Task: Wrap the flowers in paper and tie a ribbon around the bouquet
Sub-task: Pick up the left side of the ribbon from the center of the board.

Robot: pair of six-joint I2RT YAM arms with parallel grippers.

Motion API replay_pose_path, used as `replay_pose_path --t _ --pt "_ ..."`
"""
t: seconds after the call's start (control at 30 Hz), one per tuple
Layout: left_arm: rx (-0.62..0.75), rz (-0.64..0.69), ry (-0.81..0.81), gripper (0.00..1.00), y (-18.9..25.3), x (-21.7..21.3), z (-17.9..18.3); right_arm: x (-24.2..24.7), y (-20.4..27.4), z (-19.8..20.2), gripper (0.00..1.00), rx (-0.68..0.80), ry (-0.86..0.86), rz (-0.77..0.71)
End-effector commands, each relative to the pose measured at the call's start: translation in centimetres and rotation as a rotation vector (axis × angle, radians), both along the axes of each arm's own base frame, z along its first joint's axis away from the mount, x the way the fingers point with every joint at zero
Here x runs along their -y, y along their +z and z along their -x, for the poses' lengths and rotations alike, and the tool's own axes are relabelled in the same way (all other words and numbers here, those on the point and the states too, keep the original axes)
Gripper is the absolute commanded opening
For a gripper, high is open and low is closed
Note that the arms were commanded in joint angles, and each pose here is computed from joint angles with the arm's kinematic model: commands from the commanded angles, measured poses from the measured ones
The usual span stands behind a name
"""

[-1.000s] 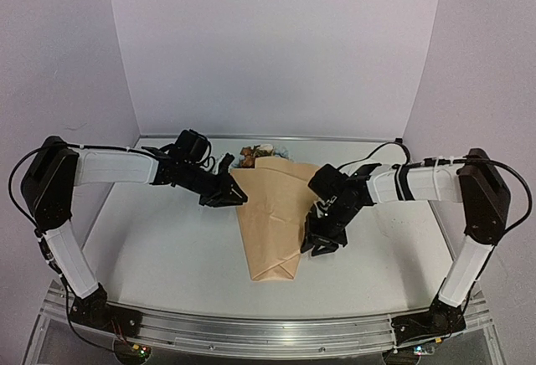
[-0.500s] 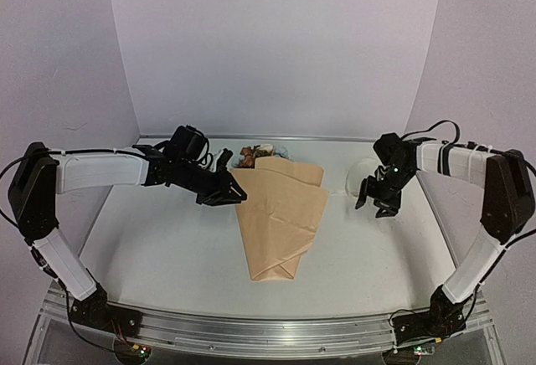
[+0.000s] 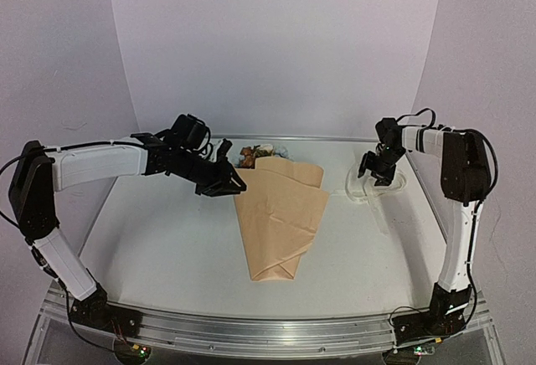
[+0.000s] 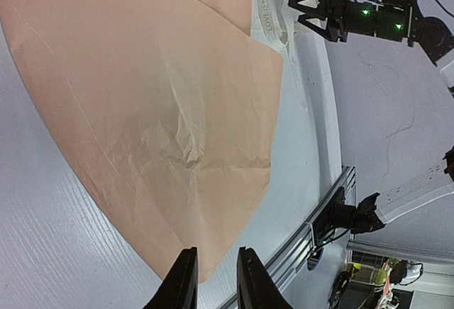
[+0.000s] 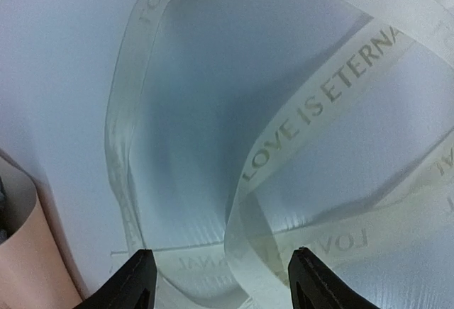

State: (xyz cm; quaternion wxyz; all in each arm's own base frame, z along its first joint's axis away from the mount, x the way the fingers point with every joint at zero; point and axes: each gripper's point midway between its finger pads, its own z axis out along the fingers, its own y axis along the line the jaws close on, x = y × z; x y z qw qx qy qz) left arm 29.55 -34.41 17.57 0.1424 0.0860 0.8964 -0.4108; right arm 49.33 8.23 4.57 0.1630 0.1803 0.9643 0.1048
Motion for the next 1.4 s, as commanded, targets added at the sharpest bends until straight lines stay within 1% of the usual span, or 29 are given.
replay_pose_path --t 0.0,0.1,0.17,0.33,0.47,0.5,0.6,0.7,0.8,0.9,1.03,1.2,1.27,1.37 --pt "0.037 -0.004 -0.004 0.21 1.4 0.5 -1.0 -0.1 -0.4 -2.4 0.64 0.027 -0.001 -0.036" --pt "0.033 -0.011 -0.003 0.21 1.3 0.6 -1.2 -0.5 -1.2 -2.2 0.6 -0.002 -0.014 -0.075" --pt "0.031 -0.012 -0.003 0.21 1.3 0.7 -1.3 -0.9 -1.5 -1.8 0.54 -0.02 -0.023 -0.107" --pt "0.042 -0.008 0.002 0.21 1.5 0.9 -1.6 -1.4 -1.1 -1.0 0.3 -0.036 -0.043 -0.149" --pt "0.078 0.006 0.011 0.21 2.1 0.8 -1.8 -1.7 1.6 -0.2 0.05 -0.041 -0.061 -0.183" --pt "0.089 0.012 0.011 0.21 2.4 0.8 -1.8 -2.1 2.7 0.0 0.0 -0.038 -0.061 -0.208" --pt "0.122 0.014 0.011 0.22 2.8 0.5 -1.8 -2.7 5.5 1.3 0.0 -0.024 -0.073 -0.248" --pt "0.158 0.029 0.005 0.25 3.5 0.3 -1.5 -3.2 8.4 3.6 0.0 0.001 -0.078 -0.274" --pt "0.206 0.061 -0.001 0.29 4.5 0.2 -1.1 -4.5 11.1 6.8 0.0 0.007 -0.051 -0.302" --pt "0.27 0.086 -0.013 0.35 5.5 0.3 -0.7 -7.1 13.4 10.8 0.0 -0.002 0.033 -0.324" --pt "0.371 0.116 -0.063 0.43 7.2 1.3 0.4 -9.0 15.2 16.6 0.0 -0.002 0.138 -0.282" --pt "0.506 0.181 -0.18 0.56 9.4 4.2 3.3 -10.9 15.5 22.2 0.0 0.009 0.168 -0.229" --pt "0.568 0.187 -0.227 0.59 9.7 5.4 4.5 -13.1 15.8 23.2 0.0 0.021 0.183 -0.26" --pt "0.67 0.141 -0.276 0.62 8.9 6.9 6.3 -16.8 16.7 23.8 0.0 -0.017 0.15 -0.367"
